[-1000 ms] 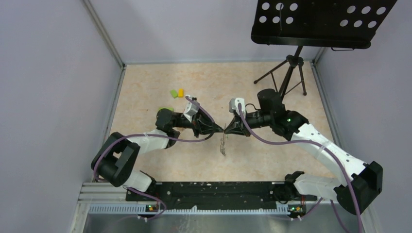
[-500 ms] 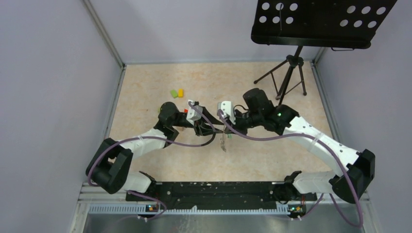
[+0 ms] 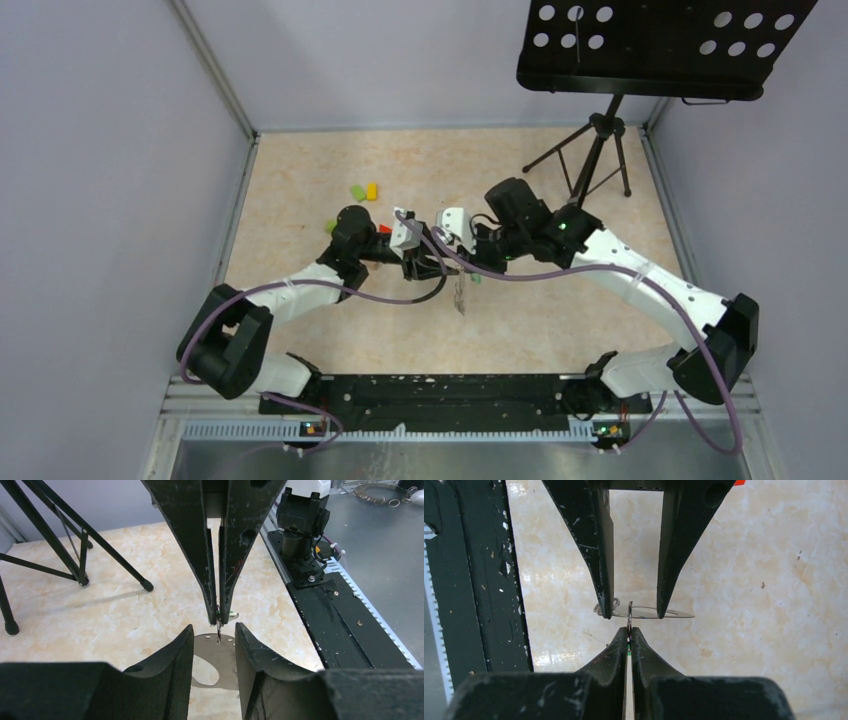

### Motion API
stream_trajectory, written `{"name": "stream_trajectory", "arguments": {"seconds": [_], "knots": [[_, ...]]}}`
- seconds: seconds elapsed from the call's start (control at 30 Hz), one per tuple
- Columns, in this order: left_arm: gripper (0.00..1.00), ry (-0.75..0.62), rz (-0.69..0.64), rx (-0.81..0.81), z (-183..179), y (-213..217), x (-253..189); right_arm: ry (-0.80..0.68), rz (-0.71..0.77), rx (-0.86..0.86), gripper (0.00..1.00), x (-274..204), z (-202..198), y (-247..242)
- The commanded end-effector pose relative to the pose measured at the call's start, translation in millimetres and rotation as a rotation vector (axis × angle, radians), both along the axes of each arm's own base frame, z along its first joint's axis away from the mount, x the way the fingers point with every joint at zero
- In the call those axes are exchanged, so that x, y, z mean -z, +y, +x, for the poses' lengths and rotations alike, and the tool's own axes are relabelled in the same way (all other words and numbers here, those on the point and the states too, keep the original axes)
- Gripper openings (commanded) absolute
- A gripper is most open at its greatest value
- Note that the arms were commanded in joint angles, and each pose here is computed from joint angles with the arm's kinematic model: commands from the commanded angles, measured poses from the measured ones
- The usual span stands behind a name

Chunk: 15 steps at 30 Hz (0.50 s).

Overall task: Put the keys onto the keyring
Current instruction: Adjust the key on the keyring.

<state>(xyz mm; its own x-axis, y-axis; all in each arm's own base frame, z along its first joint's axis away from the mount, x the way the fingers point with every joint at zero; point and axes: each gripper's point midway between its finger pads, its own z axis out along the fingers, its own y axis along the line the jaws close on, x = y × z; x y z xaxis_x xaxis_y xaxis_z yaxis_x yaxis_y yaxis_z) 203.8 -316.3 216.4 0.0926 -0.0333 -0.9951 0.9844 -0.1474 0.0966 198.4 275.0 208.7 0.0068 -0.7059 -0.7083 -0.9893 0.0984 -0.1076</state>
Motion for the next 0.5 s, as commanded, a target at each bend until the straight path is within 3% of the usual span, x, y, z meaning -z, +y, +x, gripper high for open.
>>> {"name": "stream_trajectory", "arguments": {"seconds": [0.0,0.2,0.47], "knots": [[0.39,-0.051,-0.033,0.003,4,-4,-21,-0.041,0.012,-0.01,0.0,-16,4,7],[0.32,-0.043,-0.028,0.014,2,-7,-18,-0.038,0.014,-0.009,0.0,-14,4,9],[0.35,-0.031,-0.01,0.019,2,-8,-10,-0.044,0.033,-0.007,0.0,-17,3,9]]}}
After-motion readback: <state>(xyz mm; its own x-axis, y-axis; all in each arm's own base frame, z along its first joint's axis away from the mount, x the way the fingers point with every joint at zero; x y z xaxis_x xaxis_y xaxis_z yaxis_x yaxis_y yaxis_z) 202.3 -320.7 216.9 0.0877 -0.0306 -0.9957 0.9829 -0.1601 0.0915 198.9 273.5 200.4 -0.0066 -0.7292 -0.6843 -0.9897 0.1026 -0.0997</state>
